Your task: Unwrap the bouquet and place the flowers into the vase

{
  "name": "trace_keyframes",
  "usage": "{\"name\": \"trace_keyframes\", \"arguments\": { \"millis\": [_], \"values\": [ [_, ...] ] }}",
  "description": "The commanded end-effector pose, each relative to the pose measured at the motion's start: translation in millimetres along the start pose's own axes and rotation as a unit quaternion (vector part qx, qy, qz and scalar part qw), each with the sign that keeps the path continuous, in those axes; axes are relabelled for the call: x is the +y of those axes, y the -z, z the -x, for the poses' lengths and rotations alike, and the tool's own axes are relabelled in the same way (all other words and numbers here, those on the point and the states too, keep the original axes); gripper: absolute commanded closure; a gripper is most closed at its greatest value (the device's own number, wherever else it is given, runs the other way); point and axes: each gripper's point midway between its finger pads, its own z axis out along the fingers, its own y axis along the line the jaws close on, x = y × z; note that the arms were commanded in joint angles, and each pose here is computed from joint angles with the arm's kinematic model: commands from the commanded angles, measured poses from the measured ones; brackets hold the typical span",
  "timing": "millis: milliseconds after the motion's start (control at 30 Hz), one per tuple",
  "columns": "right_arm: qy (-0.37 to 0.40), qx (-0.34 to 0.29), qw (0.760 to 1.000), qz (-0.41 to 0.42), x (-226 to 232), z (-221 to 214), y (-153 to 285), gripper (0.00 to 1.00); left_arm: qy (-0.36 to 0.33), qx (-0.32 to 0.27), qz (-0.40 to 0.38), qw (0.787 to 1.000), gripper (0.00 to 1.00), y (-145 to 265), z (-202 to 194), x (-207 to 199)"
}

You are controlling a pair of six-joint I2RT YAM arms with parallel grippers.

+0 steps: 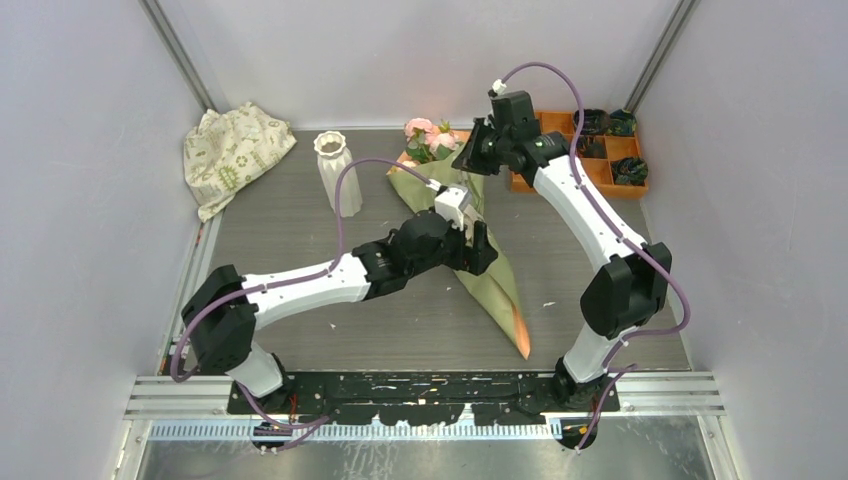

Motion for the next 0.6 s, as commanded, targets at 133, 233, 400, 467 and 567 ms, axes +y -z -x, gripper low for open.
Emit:
{"name": "trace_keyframes", "arguments": {
  "millis": [133,233,400,467,567],
  "values": [
    [0.033,-0.041,0.998,0.039,33,22,29,0.99,-0.012,-0.011,0.009,1.0,0.2,-10,2,0],
    [0.038,-0.043,0.998,0.04,35,23,34,0.99,-0.018,-0.009,0.026,0.999,0.21,-19,-5,8],
    [0.046,-0.042,0.997,0.05,43,21,39,0.99,-0.034,-0.013,0.05,0.998,0.2,-36,-12,21],
    [0.05,-0.04,0.997,0.052,46,19,40,0.99,-0.037,-0.014,0.051,0.998,0.2,-42,-12,20],
    [0.053,-0.038,0.996,0.055,49,17,40,0.99,-0.038,-0.019,0.048,0.998,0.2,-48,-7,17]
  ]
}}
